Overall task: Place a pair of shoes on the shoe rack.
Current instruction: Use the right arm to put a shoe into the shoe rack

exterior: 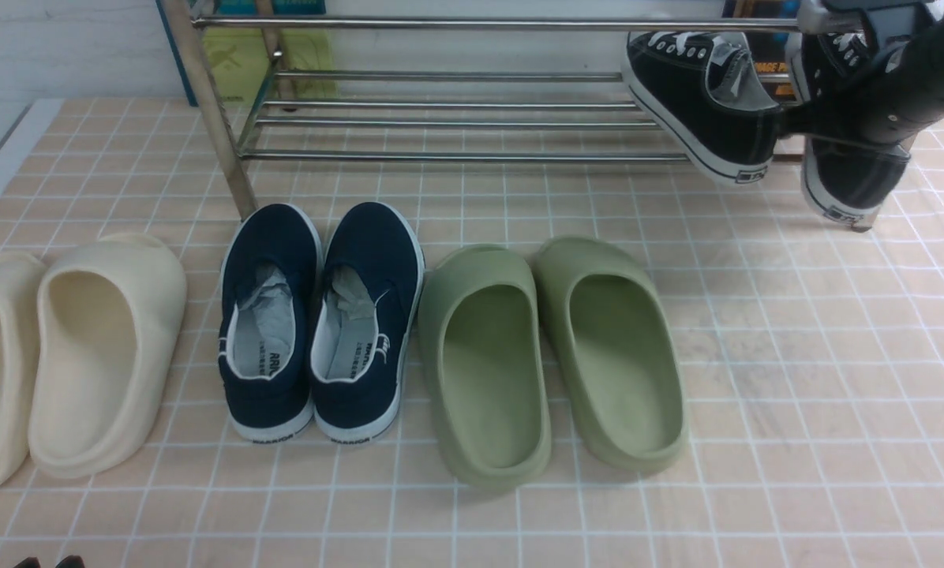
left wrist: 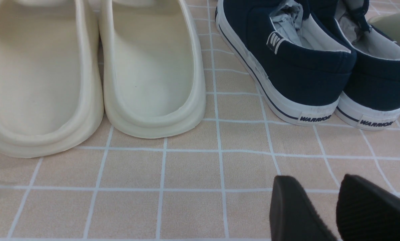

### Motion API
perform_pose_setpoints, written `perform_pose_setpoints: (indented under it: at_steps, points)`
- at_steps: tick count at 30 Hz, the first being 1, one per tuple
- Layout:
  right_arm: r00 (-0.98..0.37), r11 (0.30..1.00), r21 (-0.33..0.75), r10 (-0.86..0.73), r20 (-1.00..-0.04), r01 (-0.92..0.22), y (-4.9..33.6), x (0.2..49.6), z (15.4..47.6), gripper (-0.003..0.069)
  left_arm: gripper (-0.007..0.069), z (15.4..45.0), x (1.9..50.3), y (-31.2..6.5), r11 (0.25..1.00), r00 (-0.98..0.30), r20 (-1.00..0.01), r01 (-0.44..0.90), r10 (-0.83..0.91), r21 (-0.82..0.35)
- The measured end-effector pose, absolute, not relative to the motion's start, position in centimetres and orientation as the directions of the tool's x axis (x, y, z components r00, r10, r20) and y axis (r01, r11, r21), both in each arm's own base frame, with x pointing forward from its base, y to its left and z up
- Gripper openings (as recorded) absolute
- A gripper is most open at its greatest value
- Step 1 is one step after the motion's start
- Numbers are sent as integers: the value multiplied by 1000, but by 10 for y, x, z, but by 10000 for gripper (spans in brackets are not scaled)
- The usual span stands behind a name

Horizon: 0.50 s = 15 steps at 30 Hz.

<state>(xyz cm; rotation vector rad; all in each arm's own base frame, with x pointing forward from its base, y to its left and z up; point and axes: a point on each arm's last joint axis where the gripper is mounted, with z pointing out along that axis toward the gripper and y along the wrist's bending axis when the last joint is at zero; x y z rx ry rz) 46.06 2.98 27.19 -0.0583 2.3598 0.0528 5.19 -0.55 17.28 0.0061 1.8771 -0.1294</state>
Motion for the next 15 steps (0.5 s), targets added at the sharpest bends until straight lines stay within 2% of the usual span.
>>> perform_pose_setpoints:
  at_steps: [3,10,15]
  points:
    - [-719,995,76,11,-695,-58,35,478,265,0,239,173,52,-5,994,-306,-950,70,-61,-86]
    - [-756,982,86,-74,-651,-170,58,477,275,1,239,173,52,-5,994,-306,-950,70,-61,-86]
    - [-764,975,122,-63,-642,-183,67,475,277,1,239,173,52,-5,994,-306,-950,70,-61,-86]
